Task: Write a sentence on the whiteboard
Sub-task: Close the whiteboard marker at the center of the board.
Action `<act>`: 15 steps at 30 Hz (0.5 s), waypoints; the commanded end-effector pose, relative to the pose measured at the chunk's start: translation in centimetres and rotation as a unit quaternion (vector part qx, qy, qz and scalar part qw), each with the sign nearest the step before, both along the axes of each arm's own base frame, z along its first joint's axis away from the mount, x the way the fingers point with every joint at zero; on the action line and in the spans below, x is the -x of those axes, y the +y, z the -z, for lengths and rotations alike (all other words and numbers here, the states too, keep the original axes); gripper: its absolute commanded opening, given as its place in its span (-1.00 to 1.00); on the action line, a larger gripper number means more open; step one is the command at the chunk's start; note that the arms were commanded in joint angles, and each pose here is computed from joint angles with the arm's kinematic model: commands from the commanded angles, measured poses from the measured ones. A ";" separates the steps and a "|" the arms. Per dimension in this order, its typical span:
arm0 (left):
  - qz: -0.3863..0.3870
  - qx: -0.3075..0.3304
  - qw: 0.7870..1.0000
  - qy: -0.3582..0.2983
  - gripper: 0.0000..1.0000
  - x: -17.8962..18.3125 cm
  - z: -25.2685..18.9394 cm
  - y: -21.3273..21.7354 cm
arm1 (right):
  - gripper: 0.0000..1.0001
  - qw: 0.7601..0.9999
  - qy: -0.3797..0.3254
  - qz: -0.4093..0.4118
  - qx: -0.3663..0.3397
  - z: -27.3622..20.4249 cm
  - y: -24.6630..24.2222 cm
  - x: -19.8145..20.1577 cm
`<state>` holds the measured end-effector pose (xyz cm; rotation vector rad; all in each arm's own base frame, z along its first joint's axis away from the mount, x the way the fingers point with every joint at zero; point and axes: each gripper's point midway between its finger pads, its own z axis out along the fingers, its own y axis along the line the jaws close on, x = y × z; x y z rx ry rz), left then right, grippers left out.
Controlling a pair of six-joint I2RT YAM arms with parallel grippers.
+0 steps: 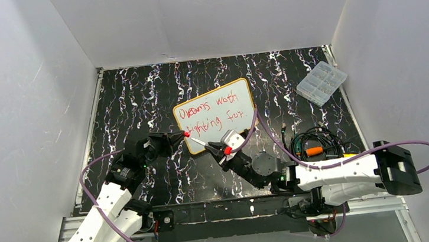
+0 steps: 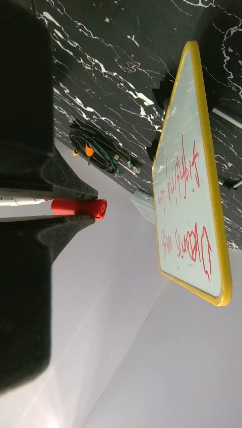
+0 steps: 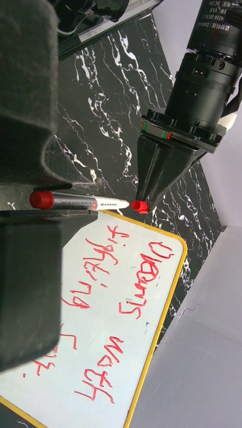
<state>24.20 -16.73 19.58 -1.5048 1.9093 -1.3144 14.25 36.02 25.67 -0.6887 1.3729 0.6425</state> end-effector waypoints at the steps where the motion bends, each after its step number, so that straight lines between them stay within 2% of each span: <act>1: 0.005 0.005 1.000 -0.001 -1.00 0.2 -0.3 -0.1 | -0.97 0.998 -0.010 0.015 -0.057 -3.7 0.1 -0.3; 15: 0.010 0.006 1.000 0.000 -1.00 0.3 -0.3 -0.2 | -0.97 0.998 -0.013 0.017 -0.054 -3.6 0.6 -0.4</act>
